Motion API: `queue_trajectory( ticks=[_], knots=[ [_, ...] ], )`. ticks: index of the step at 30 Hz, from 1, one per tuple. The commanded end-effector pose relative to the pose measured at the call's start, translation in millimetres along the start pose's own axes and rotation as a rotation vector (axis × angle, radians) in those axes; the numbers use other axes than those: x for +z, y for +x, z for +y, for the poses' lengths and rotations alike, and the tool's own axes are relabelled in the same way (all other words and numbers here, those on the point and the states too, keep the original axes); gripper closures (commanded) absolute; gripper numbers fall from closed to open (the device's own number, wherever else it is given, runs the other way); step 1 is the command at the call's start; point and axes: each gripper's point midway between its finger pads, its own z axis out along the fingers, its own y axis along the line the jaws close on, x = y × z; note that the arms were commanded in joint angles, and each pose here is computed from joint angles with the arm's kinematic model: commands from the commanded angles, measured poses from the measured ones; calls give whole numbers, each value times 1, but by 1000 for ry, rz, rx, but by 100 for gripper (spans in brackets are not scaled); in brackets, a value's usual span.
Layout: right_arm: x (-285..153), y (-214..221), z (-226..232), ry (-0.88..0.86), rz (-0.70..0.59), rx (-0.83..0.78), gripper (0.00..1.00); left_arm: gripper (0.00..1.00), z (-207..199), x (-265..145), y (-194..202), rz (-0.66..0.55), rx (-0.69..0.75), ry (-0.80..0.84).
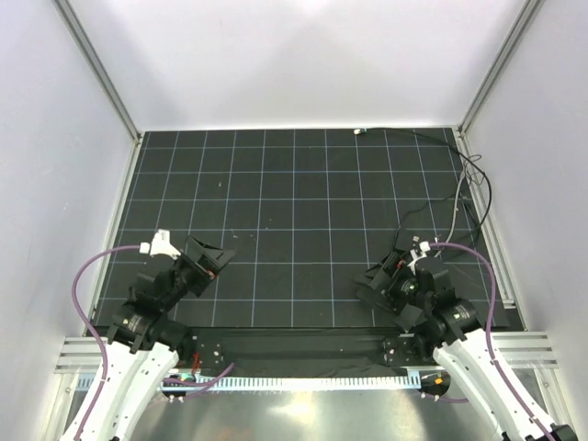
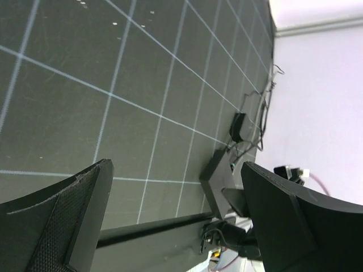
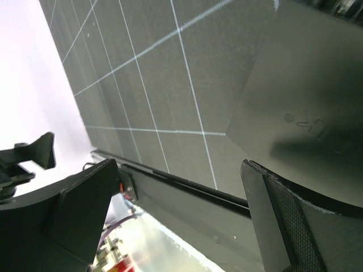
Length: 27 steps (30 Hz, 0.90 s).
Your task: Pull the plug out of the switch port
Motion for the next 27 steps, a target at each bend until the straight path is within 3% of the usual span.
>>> queue_trajectory(
  ticks=[1, 7, 12, 17, 19, 20, 22, 23, 25, 27],
  knots=[
    [-18, -17, 13, 19, -87, -93, 0, 0, -27, -16, -3, 3, 66, 113],
    [-25, -25, 8, 125, -92, -128, 0, 2, -60, -9, 12, 125, 83, 257],
    [-20, -37, 8, 210, -86, -167, 0, 5, -59, 31, 15, 250, 174, 115],
    [-24, -61, -3, 380, -141, -196, 0, 7, -100, 66, 17, 347, 313, 78],
    [-29, -77, 11, 433, -162, -228, 0, 11, -95, 92, 33, 445, 349, 5],
    [-34, -80, 7, 490, -153, -233, 0, 12, -118, 97, 39, 485, 368, 46],
    [-34, -89, 11, 564, -109, -217, 1, 18, -111, 120, 64, 622, 381, -9],
    [-36, -93, 6, 597, -85, -194, 2, 20, -141, 121, 70, 652, 418, 56],
    [-38, -104, 5, 618, -76, -149, 2, 20, -136, 135, 85, 732, 470, 7],
    [-44, -116, -2, 595, -72, -37, 3, 20, -164, 139, 92, 747, 527, 61]
  ],
)
